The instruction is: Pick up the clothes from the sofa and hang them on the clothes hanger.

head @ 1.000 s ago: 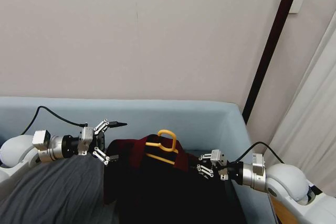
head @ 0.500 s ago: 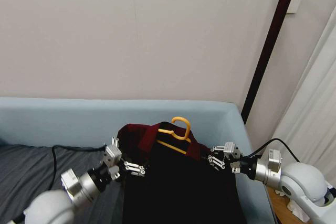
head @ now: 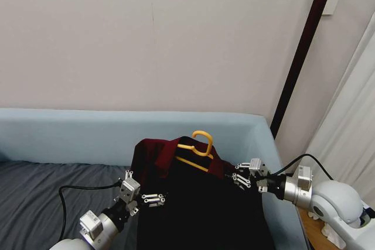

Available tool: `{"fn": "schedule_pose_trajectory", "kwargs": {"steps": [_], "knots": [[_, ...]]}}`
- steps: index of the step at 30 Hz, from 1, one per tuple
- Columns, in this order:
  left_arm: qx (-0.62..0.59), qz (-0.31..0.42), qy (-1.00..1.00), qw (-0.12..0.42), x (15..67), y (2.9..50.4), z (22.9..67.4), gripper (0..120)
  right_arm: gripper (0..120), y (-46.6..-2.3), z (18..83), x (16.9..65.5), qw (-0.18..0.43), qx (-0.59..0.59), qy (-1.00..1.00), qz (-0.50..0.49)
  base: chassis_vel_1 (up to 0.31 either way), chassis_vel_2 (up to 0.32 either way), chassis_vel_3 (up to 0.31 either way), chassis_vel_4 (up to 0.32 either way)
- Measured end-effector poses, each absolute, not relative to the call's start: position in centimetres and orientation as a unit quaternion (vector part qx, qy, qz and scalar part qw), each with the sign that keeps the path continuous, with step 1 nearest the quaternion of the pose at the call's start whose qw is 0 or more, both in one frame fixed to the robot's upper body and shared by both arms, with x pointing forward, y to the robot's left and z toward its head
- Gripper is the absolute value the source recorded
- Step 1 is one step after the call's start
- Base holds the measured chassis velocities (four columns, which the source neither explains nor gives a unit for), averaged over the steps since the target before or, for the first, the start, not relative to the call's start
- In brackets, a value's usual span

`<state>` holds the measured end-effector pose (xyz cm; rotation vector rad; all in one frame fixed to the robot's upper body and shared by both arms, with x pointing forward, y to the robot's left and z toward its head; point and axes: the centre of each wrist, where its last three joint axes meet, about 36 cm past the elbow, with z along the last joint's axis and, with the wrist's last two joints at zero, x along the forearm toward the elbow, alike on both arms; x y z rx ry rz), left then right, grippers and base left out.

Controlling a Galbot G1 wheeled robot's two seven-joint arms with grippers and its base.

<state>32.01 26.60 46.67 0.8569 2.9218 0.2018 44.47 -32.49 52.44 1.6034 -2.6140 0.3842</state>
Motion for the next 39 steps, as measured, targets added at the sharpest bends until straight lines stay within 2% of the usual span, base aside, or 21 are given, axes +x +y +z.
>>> {"fn": "schedule_pose_trajectory", "kwargs": {"steps": [5, 8, 10, 11, 16, 17, 21, 22, 26, 27, 30, 39], "knots": [[0.285, 0.062, 0.955, 0.057, 31.7, 25.9, 46.5, 90, 7, -32.4, 52.3, 44.4, 0.026, 0.52, -0.845, 0.124, 0.0, 0.0, 0.0, 0.0], [0.285, 0.061, 0.955, 0.063, 31.6, 25.5, 46.5, 83, 7, -32.3, 52.2, 44.4, 0.027, 0.522, -0.844, 0.123, 0.0, 0.0, 0.0, 0.0], [0.282, 0.062, 0.955, 0.069, 31.4, 25.1, 46.6, 73, 7, -32.2, 52.1, 44.5, 0.027, 0.522, -0.844, 0.122, 0.0, 0.0, 0.0, 0.0], [0.282, 0.062, 0.955, 0.069, 31.4, 25.1, 46.6, 73, 7, -32.2, 52.1, 44.5, 0.027, 0.522, -0.844, 0.122, 0.0, 0.0, 0.0, 0.0], [0.274, 0.068, 0.957, 0.07, 31.7, 24.9, 46.5, 49, 7, -32.1, 52.0, 44.5, 0.027, 0.525, -0.842, 0.12, 0.0, 0.0, 0.0, 0.0], [0.274, 0.068, 0.957, 0.07, 31.7, 24.9, 46.5, 49, 7, -32.1, 52.0, 44.5, 0.027, 0.525, -0.842, 0.12, 0.0, 0.0, 0.0, 0.0], [0.269, 0.071, 0.958, 0.068, 32.0, 25.0, 46.5, 31, 7, -32.0, 52.0, 44.5, 0.025, 0.526, -0.841, 0.12, 0.0, 0.0, 0.0, 0.0], [0.269, 0.071, 0.958, 0.068, 32.0, 25.0, 46.5, 31, 7, -32.0, 52.0, 44.5, 0.025, 0.526, -0.841, 0.12, 0.0, 0.0, 0.0, 0.0], [0.27, 0.069, 0.958, 0.069, 32.0, 24.9, 46.6, 15, 7, -32.0, 52.0, 44.6, 0.024, 0.526, -0.841, 0.12, 0.0, 0.0, 0.0, 0.0], [0.27, 0.069, 0.958, 0.069, 32.0, 24.9, 46.6, 15, 7, -32.0, 52.0, 44.6, 0.024, 0.526, -0.841, 0.12, 0.0, 0.0, 0.0, 0.0], [0.28, 0.063, 0.955, 0.074, 31.7, 24.5, 47.0, 0, 7, -32.1, 51.9, 44.7, 0.024, 0.523, -0.843, 0.12, 0.0, 0.0, 0.0, 0.0], [0.324, 0.029, 0.941, 0.093, 30.0, 23.1, 48.9, 0, 7, -31.8, 51.8, 44.8, 0.02, 0.491, -0.863, 0.117, 0.0, 0.0, 0.0, 0.0]]}}
